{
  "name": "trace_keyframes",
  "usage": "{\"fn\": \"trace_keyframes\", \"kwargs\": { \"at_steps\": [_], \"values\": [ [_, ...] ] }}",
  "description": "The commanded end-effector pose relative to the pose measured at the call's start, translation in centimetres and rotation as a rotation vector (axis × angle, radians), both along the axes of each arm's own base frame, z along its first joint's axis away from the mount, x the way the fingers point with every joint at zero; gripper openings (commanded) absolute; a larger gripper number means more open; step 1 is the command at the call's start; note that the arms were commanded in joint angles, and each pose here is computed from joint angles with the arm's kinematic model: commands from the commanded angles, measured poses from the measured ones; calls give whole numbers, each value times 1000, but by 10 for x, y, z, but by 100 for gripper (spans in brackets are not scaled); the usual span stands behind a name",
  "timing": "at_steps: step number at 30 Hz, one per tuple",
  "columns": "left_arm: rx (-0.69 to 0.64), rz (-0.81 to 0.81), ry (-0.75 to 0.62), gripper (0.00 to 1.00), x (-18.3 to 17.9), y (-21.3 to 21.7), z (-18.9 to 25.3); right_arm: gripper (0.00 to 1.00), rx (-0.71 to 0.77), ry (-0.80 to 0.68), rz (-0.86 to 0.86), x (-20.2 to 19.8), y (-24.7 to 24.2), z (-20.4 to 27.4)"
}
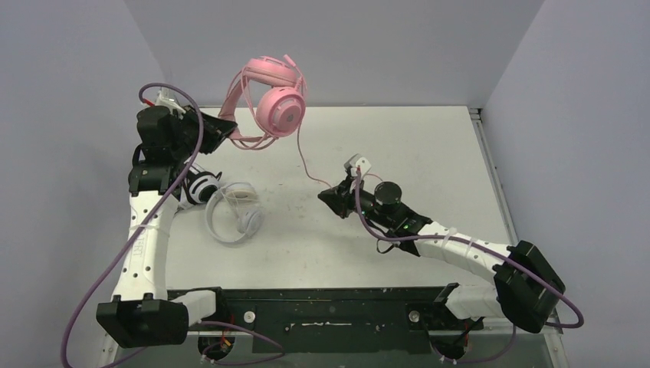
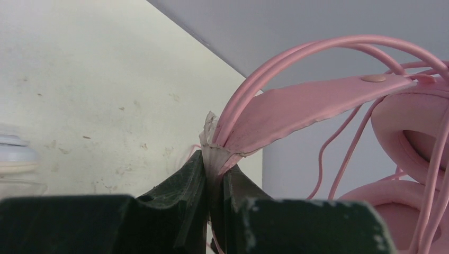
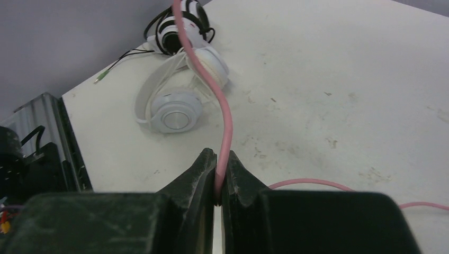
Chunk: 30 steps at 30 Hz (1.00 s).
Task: Wrap the headphones
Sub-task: Place the headphones at the center of the board.
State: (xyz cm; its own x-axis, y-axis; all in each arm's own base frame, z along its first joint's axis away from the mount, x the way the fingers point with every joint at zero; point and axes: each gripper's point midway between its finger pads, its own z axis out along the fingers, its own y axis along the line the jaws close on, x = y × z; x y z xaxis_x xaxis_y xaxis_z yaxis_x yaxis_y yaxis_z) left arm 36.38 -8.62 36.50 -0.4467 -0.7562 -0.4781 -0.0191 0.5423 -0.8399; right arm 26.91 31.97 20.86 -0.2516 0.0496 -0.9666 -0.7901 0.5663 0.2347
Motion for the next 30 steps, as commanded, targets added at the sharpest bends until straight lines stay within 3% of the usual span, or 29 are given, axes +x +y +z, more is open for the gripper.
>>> {"fn": "trace_keyframes", "kwargs": {
  "at_steps": [1,8,20,24,30],
  "values": [
    [3,208,-88,0,14,33,40,0,38,-59,93,-31,29,19],
    [-12,279,-74,0,26,44,36,0,-37,5,163,-71,51,-16],
    [78,448,-16,0,50,78,-7,0,-168,7,444,-163,112,-14],
    [185,500,-6,0,54,89,-28,5,-166,9,468,-174,120,4],
    [436,490,-42,0,46,72,-57,6,-238,-1,349,-142,120,36]
  ]
}}
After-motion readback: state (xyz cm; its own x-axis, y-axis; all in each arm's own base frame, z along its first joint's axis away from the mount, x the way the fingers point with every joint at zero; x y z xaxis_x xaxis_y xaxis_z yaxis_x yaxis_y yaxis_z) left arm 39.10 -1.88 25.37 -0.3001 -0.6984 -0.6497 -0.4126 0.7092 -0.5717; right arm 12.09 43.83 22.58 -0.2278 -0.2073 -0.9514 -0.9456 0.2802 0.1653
